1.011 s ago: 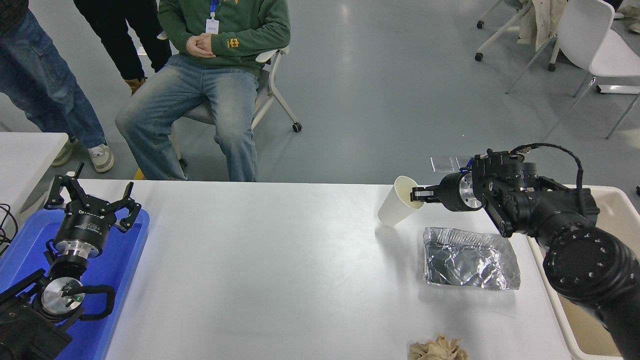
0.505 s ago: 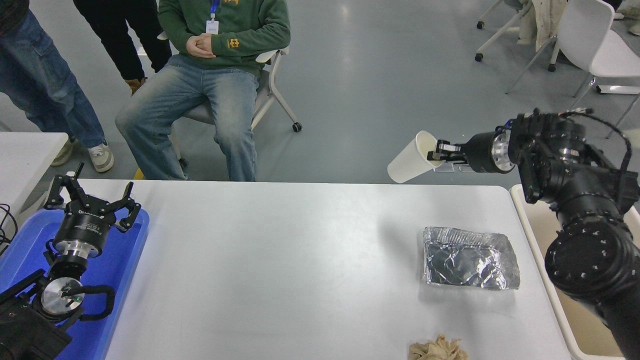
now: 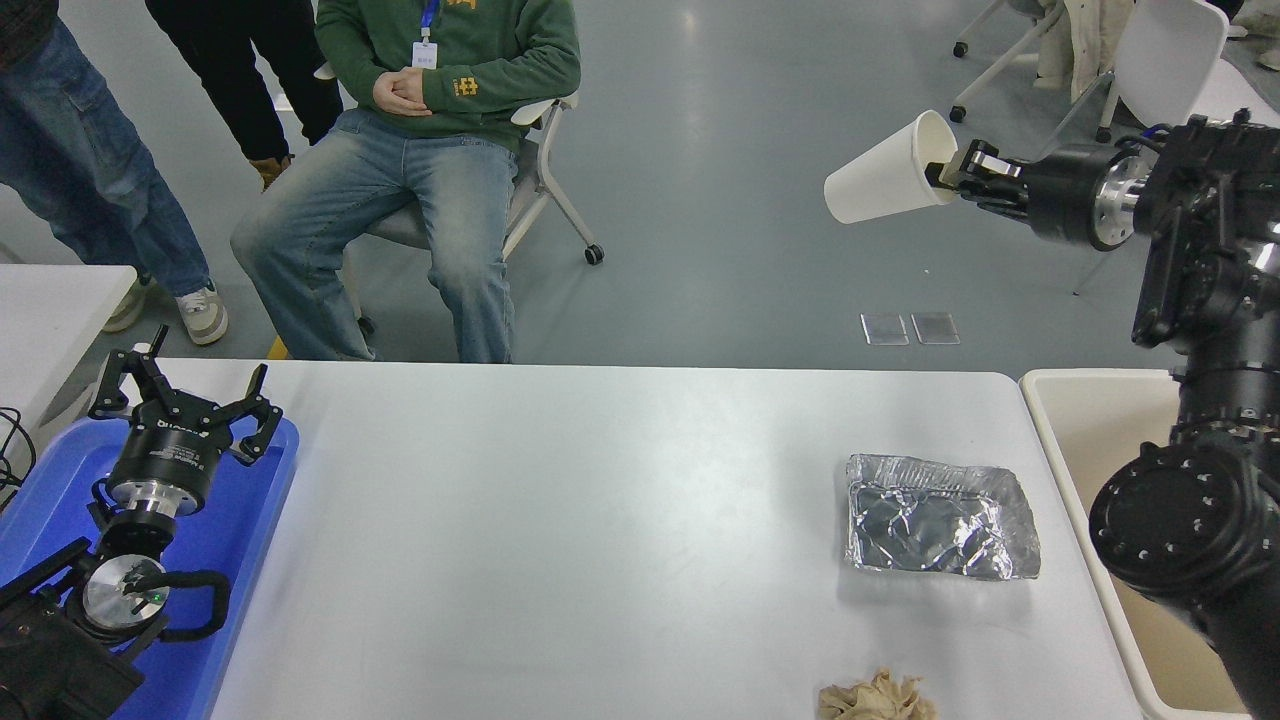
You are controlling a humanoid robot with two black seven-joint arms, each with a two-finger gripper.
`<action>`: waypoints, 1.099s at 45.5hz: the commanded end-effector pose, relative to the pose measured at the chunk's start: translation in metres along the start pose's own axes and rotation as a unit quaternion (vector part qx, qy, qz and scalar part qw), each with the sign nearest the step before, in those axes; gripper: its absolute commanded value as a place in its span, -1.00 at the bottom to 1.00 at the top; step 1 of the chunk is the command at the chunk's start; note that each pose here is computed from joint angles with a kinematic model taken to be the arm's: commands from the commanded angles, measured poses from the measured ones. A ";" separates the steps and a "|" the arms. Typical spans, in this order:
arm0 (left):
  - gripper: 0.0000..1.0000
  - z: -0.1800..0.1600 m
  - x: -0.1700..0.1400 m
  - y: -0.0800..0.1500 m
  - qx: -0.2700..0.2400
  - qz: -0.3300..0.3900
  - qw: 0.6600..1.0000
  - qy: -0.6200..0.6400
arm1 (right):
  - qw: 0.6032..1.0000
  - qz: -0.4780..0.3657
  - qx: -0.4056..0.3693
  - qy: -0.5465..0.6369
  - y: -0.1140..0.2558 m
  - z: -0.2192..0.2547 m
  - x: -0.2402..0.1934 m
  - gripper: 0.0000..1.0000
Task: Clean the table surface
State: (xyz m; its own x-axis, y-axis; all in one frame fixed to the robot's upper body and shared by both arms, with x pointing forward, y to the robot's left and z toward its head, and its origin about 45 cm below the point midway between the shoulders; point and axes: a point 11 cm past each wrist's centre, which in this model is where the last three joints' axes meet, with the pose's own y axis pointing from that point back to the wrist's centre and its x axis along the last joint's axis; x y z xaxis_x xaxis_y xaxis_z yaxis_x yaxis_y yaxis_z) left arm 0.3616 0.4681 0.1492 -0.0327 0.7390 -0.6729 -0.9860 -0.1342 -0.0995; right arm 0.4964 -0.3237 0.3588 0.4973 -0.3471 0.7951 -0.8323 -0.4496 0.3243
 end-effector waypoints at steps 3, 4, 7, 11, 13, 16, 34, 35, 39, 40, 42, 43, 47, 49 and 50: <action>1.00 0.000 0.000 0.000 0.000 0.000 1.000 0.000 | 1.000 0.009 0.002 0.004 0.004 -0.002 0.005 -1.00; 1.00 0.000 0.000 0.000 -0.001 0.000 1.000 0.000 | 1.000 0.009 0.002 0.006 0.004 -0.003 0.006 -1.00; 1.00 0.000 0.000 0.000 0.000 0.000 1.000 0.000 | 1.000 0.006 0.003 0.015 0.003 -0.007 0.007 -1.00; 1.00 0.000 0.000 0.000 0.000 0.000 1.000 0.000 | 1.000 -0.008 0.001 0.027 -0.001 -0.009 0.000 -1.00; 1.00 0.000 0.000 0.000 0.000 0.000 1.000 0.000 | 0.999 -0.025 0.009 0.034 -0.008 -0.012 -0.010 -1.00; 1.00 0.000 0.000 0.000 0.000 0.000 1.000 0.000 | 0.999 -0.025 0.018 0.034 -0.009 -0.013 -0.014 -1.00; 1.00 0.000 0.000 0.000 0.000 0.000 1.000 0.000 | 0.998 0.016 0.013 0.053 0.005 -0.022 0.010 -1.00; 1.00 0.000 0.000 0.000 0.000 0.000 1.000 0.000 | 0.998 0.016 0.013 0.052 0.005 -0.022 0.009 -1.00; 1.00 0.000 0.000 0.000 0.000 0.000 1.000 0.000 | 0.999 0.013 0.013 0.047 0.002 -0.022 0.009 -1.00; 1.00 0.000 0.000 0.000 0.000 0.000 1.000 0.000 | 0.999 0.012 0.012 0.044 0.002 -0.021 0.008 -1.00; 1.00 0.000 0.000 0.000 0.000 0.000 1.000 0.000 | 0.999 0.009 0.012 0.031 -0.001 -0.017 0.005 -1.00; 1.00 0.000 0.000 0.000 0.000 0.000 1.000 0.000 | 1.000 0.009 0.012 0.023 -0.001 -0.015 0.004 -1.00; 1.00 0.000 0.000 0.000 0.000 0.000 1.000 0.000 | 1.000 0.015 0.015 -0.004 -0.003 -0.012 0.007 -1.00; 1.00 0.000 0.000 0.000 0.000 0.000 1.000 0.000 | 1.000 0.008 0.015 -0.014 -0.007 -0.010 0.003 -1.00; 1.00 0.000 0.000 0.000 0.000 0.000 1.000 0.000 | 1.000 0.005 0.017 -0.018 -0.009 -0.010 0.002 -1.00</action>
State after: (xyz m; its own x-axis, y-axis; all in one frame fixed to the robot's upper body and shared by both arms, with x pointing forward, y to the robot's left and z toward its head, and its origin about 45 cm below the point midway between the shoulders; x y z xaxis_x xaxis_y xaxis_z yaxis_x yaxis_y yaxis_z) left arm 0.3616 0.4682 0.1492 -0.0329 0.7387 -0.6732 -0.9859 -0.1346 -0.0995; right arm 0.4956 -0.3129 0.3711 0.4657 -0.3172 0.8261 -0.8360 -0.4639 0.2931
